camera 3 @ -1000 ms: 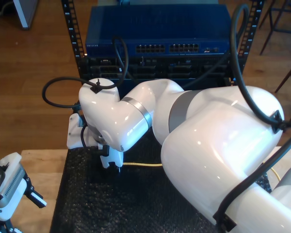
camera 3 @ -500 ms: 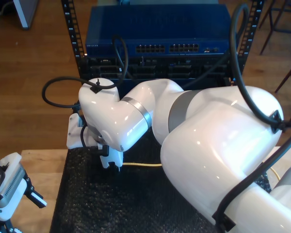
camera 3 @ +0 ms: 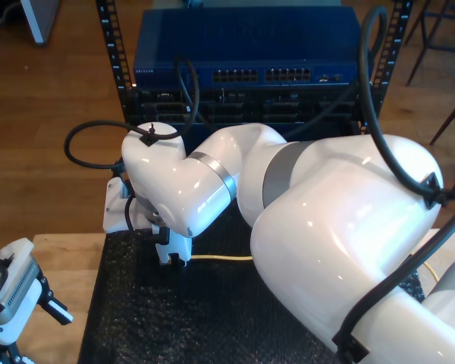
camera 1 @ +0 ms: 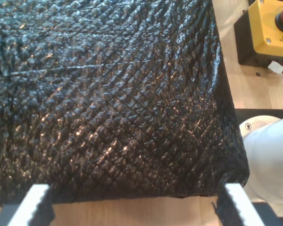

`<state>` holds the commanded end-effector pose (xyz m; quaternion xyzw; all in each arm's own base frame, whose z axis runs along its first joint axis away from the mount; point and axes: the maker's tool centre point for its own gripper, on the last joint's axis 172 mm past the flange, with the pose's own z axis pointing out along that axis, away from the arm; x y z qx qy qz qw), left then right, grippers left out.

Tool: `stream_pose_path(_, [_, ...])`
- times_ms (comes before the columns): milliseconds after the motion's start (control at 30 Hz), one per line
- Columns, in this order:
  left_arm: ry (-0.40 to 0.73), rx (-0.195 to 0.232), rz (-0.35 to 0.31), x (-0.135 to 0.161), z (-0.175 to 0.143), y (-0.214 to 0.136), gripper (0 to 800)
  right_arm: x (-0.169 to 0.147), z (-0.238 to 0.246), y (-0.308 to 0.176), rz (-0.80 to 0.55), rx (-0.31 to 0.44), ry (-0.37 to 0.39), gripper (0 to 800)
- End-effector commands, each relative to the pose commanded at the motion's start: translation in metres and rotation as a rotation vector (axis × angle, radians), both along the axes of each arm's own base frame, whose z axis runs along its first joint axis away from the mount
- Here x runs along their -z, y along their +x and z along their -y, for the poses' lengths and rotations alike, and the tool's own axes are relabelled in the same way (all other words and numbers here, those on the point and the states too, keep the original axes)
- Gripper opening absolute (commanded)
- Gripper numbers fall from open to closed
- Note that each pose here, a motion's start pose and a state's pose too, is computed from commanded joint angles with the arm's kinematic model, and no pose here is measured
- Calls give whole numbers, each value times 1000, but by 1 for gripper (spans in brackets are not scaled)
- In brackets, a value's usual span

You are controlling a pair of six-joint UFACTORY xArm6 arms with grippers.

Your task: Grab the cable and plug it in

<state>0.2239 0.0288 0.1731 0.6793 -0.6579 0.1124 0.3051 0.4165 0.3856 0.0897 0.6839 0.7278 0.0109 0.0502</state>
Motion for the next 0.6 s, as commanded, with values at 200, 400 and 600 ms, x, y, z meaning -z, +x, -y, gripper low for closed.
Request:
stream_pose_path(200, [3, 2, 5, -2, -1, 2, 800, -4, 0, 1, 3, -4, 2, 6])
stream_pose_path(400, [4, 9, 24, -9, -1, 9, 800, -38, 5, 13, 36, 20, 39, 6])
stream_pose_path(600, [0, 38, 34, -18, 9, 17, 800, -66, 30, 22, 38, 65, 37, 6])
